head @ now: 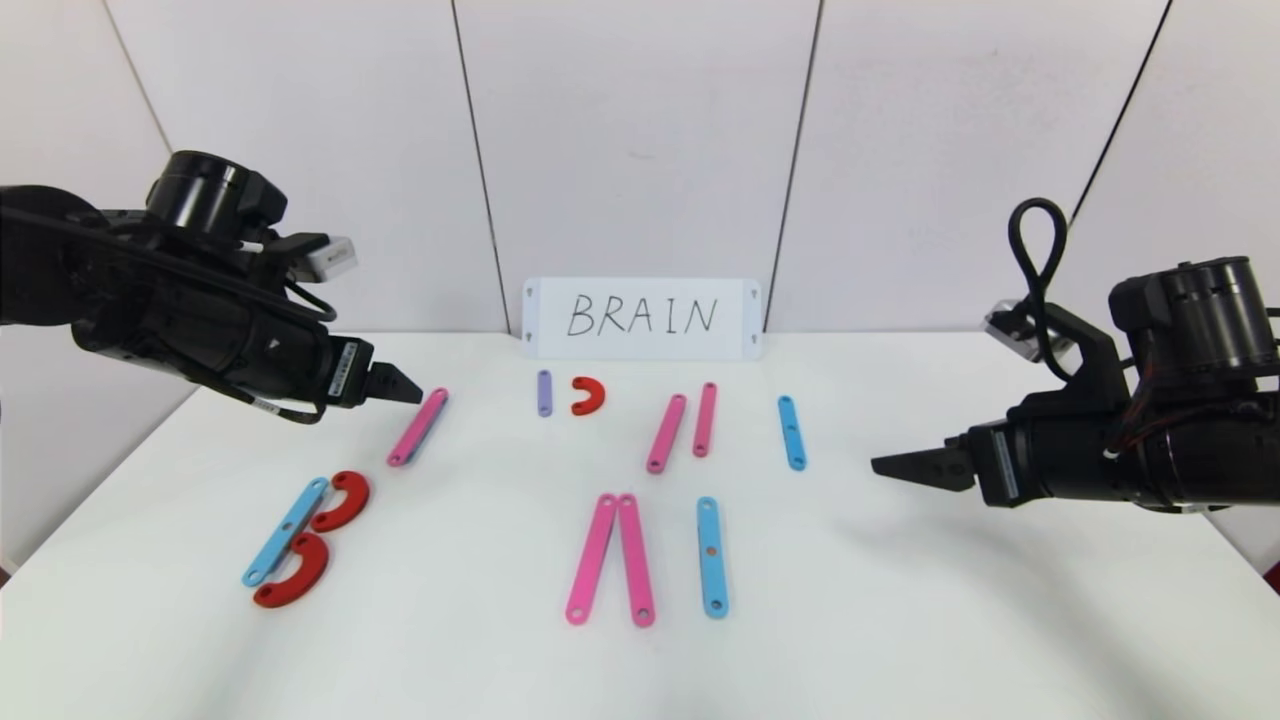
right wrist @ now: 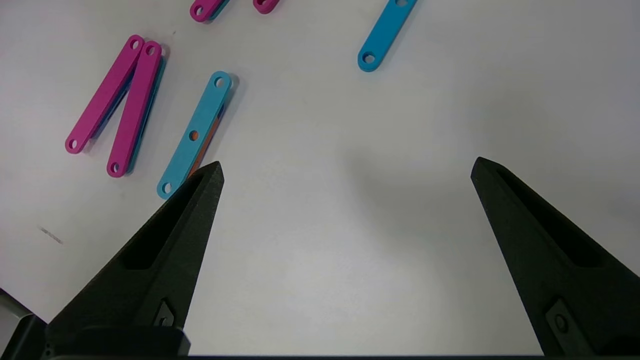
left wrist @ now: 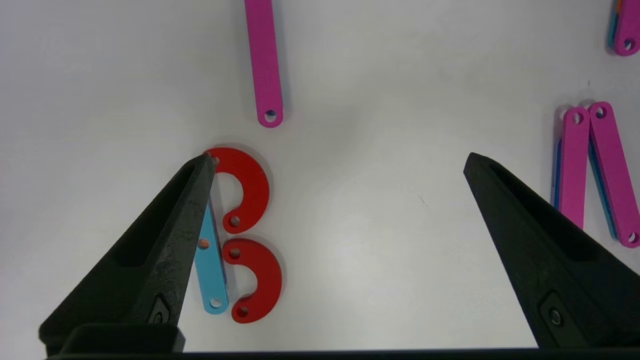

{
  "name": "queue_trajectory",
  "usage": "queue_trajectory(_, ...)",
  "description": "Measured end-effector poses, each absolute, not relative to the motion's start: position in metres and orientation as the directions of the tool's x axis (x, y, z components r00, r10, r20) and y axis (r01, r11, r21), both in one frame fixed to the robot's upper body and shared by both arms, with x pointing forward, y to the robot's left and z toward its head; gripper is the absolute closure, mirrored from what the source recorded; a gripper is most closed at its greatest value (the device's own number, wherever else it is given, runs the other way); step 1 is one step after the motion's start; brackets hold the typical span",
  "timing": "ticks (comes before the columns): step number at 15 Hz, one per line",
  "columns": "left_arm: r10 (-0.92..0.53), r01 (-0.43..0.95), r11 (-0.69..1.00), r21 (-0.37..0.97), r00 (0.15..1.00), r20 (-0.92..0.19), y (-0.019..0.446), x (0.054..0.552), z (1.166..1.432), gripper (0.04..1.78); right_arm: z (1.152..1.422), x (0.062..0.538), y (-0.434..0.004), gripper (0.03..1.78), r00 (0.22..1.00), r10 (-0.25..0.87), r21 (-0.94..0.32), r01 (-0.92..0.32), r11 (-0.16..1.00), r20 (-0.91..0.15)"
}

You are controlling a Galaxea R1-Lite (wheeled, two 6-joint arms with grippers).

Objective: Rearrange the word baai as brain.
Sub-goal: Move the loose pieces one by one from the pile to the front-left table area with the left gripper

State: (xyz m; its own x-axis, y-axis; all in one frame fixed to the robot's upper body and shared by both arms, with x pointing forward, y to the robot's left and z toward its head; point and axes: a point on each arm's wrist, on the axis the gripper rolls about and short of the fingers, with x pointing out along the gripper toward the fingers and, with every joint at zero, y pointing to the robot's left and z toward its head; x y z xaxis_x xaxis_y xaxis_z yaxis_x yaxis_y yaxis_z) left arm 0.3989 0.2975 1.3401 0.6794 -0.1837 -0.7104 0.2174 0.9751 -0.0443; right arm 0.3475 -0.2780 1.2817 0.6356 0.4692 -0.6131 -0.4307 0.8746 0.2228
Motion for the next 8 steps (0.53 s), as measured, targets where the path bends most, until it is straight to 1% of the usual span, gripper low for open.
queue_trajectory(3, -0.177, 0.207, 0.977, -0.043, 0.694, -0.698, 0.299, 0.417, 1.343, 0.07, 1.281, 0.348, -0.278, 0.08, 0.634, 0.469, 0.223, -0.431, 0.875, -0.615)
queue_trajectory(5, -0.166, 0.192, 0.98, -0.044, 0.688, -0.706, 0.301, 0.437, 1.335, 0.07, 1.28, 0.348, -0.278, 0.08, 0.633, 0.468, 0.223, -0.43, 0.875, -0.617)
queue_trajectory(8, -0.153, 0.175, 0.983, -0.046, 0.668, -0.728, 0.304, 0.469, 1.316, 0.07, 1.278, 0.35, -0.277, 0.08, 0.63, 0.463, 0.222, -0.425, 0.877, -0.623)
